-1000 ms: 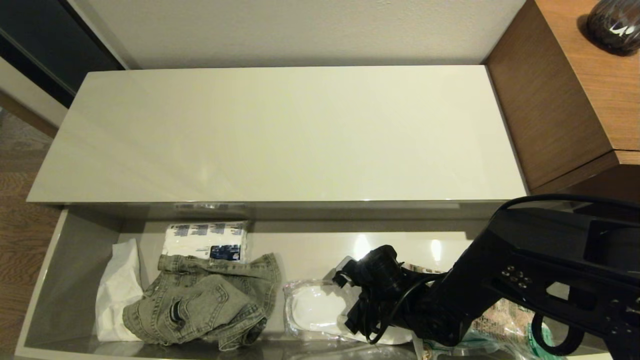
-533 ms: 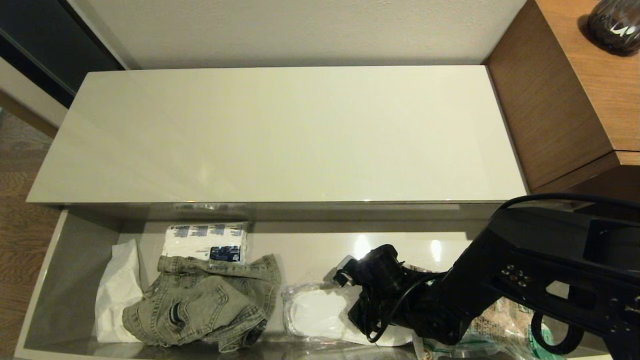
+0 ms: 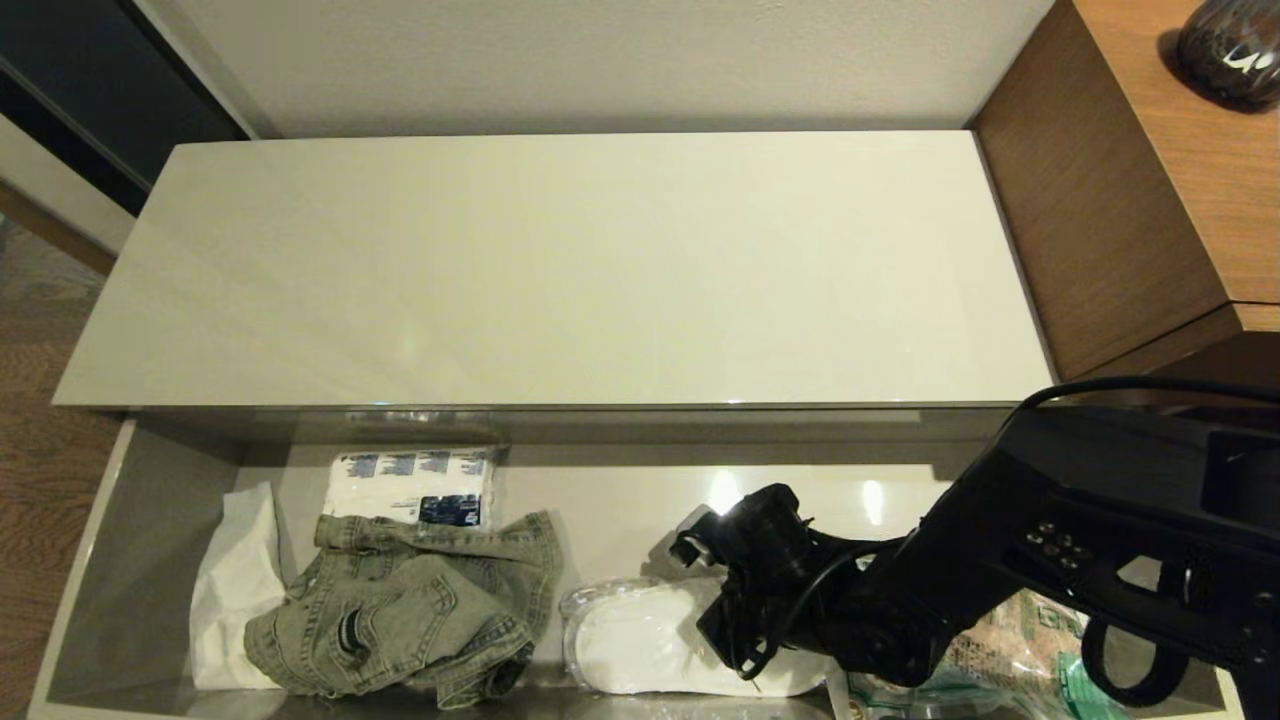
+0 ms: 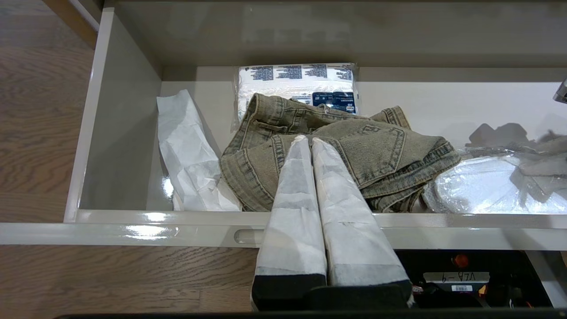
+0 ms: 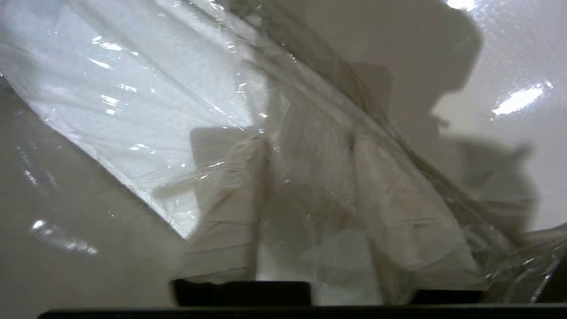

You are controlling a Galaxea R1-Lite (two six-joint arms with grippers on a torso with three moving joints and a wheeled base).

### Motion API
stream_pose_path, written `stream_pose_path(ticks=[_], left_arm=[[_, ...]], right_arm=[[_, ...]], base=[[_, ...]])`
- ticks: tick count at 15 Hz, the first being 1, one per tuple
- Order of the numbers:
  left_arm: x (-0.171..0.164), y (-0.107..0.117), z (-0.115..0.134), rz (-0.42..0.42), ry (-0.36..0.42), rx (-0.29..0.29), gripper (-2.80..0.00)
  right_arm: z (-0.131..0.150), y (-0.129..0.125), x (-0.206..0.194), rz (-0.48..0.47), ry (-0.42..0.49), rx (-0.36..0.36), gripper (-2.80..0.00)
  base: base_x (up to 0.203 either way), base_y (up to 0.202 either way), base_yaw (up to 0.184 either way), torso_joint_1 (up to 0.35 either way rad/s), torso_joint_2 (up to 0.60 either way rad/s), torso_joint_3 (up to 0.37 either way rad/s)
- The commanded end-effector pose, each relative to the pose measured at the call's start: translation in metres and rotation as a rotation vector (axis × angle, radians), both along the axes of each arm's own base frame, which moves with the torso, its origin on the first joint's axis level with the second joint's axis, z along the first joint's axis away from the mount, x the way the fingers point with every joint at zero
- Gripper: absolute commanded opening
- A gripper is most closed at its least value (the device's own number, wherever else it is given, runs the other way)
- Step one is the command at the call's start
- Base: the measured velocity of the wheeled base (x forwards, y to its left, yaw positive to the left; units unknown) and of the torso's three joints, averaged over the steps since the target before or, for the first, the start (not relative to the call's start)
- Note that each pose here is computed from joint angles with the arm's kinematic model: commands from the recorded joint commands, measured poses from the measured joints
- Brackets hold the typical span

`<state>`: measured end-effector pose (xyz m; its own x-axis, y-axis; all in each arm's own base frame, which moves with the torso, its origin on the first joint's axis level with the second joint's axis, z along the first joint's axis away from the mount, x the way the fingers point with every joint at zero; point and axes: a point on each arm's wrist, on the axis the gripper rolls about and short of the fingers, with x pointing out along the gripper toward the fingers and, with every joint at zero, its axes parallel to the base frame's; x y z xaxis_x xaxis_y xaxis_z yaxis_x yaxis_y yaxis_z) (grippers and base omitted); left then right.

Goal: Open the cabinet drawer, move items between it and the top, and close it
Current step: Take out the disposable slippers from the drawer

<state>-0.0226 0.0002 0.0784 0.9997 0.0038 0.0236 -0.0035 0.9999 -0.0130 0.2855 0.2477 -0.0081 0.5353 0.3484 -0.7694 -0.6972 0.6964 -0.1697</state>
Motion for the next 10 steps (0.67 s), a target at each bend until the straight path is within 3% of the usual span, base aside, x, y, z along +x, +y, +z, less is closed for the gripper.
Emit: stream_pose_path(ticks=[1, 6, 10], left_arm=[[0.000, 0.000, 0.000, 0.001, 0.001, -0.001, -2.80], [0.000, 0.000, 0.000, 0.001, 0.001, -0.001, -2.80], [0.000, 0.000, 0.000, 0.001, 0.001, -0.001, -2.80]], right_arm=[[0.007, -0.001, 0.000, -0.001, -0.018, 0.013, -2.80], [0.025, -0.001, -0.005, -0.027, -0.026, 0.041, -2.80], [0.074, -0.006, -0.016, -0.068, -0.124, 0.083, -2.80]], base=[[0.000, 0.000, 0.000, 0.000, 0.00, 0.000], [0.000, 0.000, 0.000, 0.000, 0.00, 0.000], [0.000, 0.000, 0.000, 0.000, 0.00, 0.000]])
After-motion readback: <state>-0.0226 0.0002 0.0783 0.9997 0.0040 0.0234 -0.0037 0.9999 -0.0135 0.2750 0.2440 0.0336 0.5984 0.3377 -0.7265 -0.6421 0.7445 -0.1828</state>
